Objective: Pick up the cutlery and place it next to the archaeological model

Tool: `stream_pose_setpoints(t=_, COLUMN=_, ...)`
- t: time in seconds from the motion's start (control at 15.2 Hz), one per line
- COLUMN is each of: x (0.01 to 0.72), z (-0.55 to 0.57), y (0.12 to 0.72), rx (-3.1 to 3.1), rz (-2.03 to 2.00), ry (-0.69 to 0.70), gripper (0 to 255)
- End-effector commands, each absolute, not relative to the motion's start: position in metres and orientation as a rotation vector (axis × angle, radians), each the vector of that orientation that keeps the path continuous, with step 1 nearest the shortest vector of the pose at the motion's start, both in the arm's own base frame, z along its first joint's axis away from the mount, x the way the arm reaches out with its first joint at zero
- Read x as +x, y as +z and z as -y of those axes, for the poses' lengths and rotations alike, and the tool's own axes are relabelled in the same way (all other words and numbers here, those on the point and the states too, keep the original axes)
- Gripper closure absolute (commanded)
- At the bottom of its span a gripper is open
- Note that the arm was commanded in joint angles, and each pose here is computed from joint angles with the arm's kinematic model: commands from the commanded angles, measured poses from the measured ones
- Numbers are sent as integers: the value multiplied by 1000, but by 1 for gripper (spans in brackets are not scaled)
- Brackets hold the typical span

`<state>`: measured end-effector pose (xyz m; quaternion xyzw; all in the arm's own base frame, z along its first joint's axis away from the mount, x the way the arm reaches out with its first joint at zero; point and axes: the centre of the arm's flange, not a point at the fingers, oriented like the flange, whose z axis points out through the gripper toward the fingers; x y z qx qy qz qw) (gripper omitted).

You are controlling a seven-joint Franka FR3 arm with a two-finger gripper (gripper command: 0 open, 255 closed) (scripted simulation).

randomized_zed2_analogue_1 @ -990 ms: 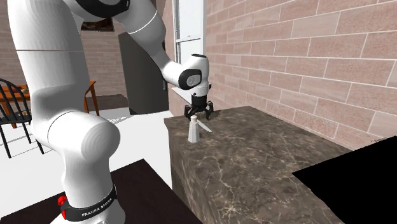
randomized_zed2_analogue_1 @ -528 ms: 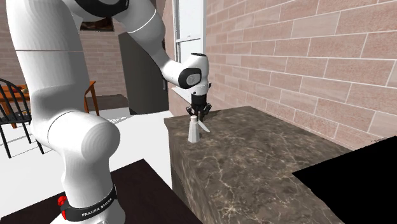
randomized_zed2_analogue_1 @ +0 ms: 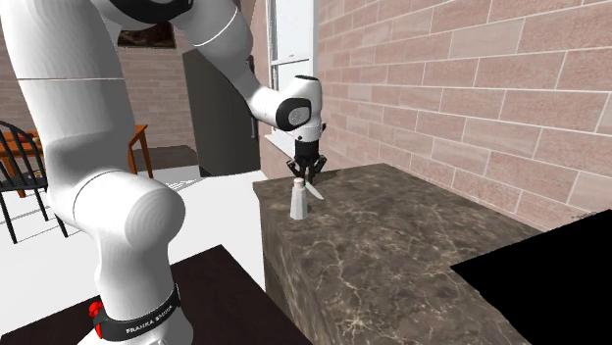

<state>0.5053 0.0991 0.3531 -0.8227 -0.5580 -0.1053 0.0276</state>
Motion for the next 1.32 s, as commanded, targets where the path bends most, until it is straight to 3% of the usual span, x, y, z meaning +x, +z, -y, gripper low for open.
stream_pose_setpoints(t=0.0, x=505, z=-99, y=364, rx=-2540, rz=1723, ry=-324, gripper=255)
stream_pose_setpoints(t=1.25, x=505, z=-99, y=464, rx=-2540, rz=1723, ry=-324, gripper=255)
